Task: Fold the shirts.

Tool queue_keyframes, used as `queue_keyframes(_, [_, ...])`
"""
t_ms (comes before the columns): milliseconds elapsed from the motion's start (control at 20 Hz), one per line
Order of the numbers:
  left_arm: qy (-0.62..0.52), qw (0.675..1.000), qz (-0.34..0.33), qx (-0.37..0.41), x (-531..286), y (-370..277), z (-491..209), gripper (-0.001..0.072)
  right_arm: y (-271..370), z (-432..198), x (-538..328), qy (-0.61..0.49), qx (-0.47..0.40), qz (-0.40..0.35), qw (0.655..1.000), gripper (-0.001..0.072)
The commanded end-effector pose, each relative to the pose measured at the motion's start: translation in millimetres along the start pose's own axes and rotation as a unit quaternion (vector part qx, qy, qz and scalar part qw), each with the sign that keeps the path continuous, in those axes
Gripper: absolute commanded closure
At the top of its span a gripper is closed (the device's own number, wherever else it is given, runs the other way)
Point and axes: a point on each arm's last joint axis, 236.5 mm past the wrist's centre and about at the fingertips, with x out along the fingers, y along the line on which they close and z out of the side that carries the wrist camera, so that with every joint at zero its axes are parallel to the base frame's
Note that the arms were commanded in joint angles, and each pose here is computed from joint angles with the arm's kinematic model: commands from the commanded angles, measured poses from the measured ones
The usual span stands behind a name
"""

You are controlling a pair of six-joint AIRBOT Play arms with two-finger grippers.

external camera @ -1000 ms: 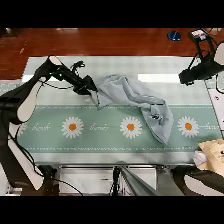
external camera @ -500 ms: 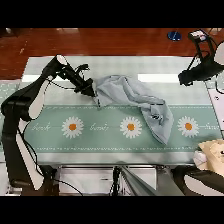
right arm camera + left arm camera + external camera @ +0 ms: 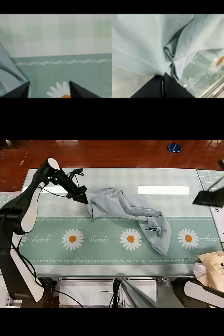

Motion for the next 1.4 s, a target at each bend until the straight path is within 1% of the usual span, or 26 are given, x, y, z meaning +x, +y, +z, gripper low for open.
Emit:
queue_keyframes(0, [-0.008, 1.000, -0.027, 0.008, -6, -16, 2, 0.0686, 12, -46, 36, 0.029, 0.041, 0.138, 0.989, 0.0131])
queue_keyframes(100, [-0.011, 0.999, -0.041, 0.009, -7, -23, 3, 0.0686, 28, -79, 62, 0.068, 0.027, 0.161, 0.984, 0.0131])
queue_keyframes(200, [-0.013, 0.999, -0.042, 0.011, -9, -25, 3, 0.0686, 40, -96, 87, 0.091, 0.022, 0.164, 0.982, 0.0131])
queue_keyframes(400, [-0.021, 0.999, -0.040, 0.017, -16, -30, 3, 0.0686, 88, -97, 110, 0.097, -0.025, 0.214, 0.972, 0.0131])
queue_keyframes(500, [-0.025, 0.999, -0.039, 0.020, -20, -32, 3, 0.0686, 105, -98, 119, 0.101, -0.048, 0.213, 0.971, 0.0145])
queue_keyframes(550, [-0.027, 0.999, -0.039, 0.021, -22, -32, 3, 0.0686, 112, -99, 123, 0.103, -0.061, 0.210, 0.970, 0.0189])
queue_keyframes(600, [-0.030, 0.999, -0.038, 0.022, -25, -33, 3, 0.0686, 119, -99, 127, 0.102, -0.071, 0.206, 0.971, 0.0359])
queue_keyframes(650, [-0.033, 0.998, -0.037, 0.025, -30, -35, 3, 0.0686, 126, -96, 130, 0.096, -0.074, 0.202, 0.972, 0.0596])
queue_keyframes(700, [-0.041, 0.998, -0.035, 0.030, -38, -38, 3, 0.0687, 131, -93, 128, 0.097, -0.066, 0.202, 0.972, 0.0687])
queue_keyframes(800, [-0.075, 0.995, -0.026, 0.052, -68, -47, 3, 0.0688, 149, -75, 100, 0.076, -0.080, 0.229, 0.967, 0.0687])
queue_keyframes(850, [-0.104, 0.992, -0.019, 0.062, -93, -54, 4, 0.0688, 154, -57, 75, 0.046, -0.098, 0.234, 0.966, 0.0687])
queue_keyframes(950, [-0.179, 0.980, 0.004, 0.091, -155, -76, 3, 0.0688, 165, -8, -2, -0.054, -0.126, 0.232, 0.963, 0.0687])
queue_keyframes(1000, [-0.226, 0.968, 0.018, 0.110, -191, -93, 0, 0.0688, 173, 17, -53, -0.124, -0.138, 0.232, 0.955, 0.0687])
queue_keyframes(1050, [-0.285, 0.949, 0.033, 0.129, -232, -114, -7, 0.0688, 184, 38, -114, -0.206, -0.156, 0.232, 0.938, 0.0687])
queue_keyframes(1150, [-0.398, 0.900, 0.057, 0.167, -308, -163, -32, 0.0689, 198, 56, -228, -0.346, -0.189, 0.203, 0.896, 0.0687])
queue_keyframes(1250, [-0.513, 0.828, 0.086, 0.209, -384, -220, -80, 0.0688, 209, 47, -314, -0.430, -0.203, 0.171, 0.863, 0.0688])
queue_keyframes(1350, [-0.603, 0.752, 0.109, 0.245, -439, -274, -139, 0.0688, 220, 29, -371, -0.483, -0.208, 0.159, 0.835, 0.0688])
